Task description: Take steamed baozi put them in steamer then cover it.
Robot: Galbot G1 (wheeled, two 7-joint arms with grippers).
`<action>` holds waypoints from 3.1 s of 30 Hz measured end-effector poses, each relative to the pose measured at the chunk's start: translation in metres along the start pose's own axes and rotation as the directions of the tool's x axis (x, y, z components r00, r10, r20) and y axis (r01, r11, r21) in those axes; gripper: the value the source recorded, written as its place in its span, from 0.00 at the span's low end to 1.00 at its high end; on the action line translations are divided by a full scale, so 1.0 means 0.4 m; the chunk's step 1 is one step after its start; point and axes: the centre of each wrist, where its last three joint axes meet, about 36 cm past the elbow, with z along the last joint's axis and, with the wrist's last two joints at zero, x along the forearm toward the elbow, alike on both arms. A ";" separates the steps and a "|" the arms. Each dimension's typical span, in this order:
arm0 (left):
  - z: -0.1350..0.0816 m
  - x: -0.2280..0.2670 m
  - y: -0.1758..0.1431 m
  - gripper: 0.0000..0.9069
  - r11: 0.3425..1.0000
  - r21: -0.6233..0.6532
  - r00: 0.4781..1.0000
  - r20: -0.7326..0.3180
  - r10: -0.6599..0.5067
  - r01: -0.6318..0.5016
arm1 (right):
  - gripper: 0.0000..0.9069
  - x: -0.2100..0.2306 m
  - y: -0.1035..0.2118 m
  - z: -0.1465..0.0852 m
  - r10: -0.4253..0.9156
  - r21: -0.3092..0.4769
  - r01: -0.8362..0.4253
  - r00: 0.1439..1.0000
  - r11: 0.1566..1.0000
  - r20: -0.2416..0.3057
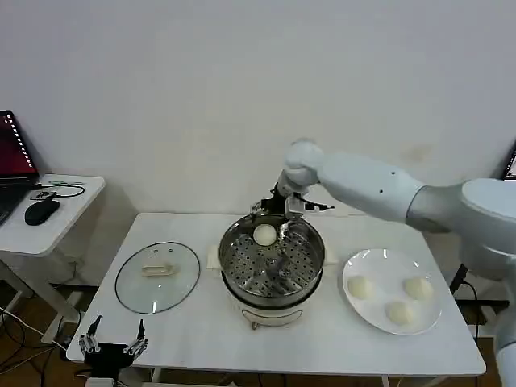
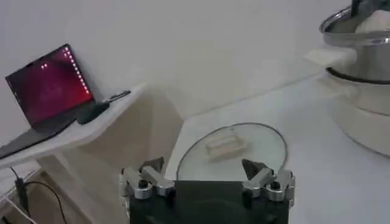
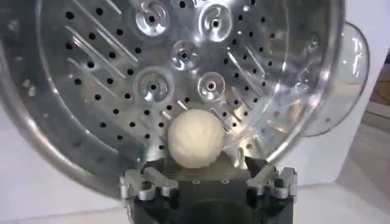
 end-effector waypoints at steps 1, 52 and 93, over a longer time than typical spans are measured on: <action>-0.001 0.000 -0.001 1.00 1.000 -0.001 1.000 0.001 0.003 -0.003 | 1.00 0.021 0.006 -0.001 0.009 -0.018 -0.009 1.000 1.000 -0.007; -0.032 -0.016 -0.014 1.00 0.998 -0.031 0.997 0.048 0.056 -0.054 | 1.00 0.013 0.785 -0.347 -0.198 -0.948 0.069 0.980 0.311 0.006; -0.024 -0.024 -0.011 1.00 0.999 -0.030 0.999 0.029 0.045 -0.045 | 0.60 -0.154 0.750 -0.308 -0.186 -0.974 0.086 0.981 0.208 0.047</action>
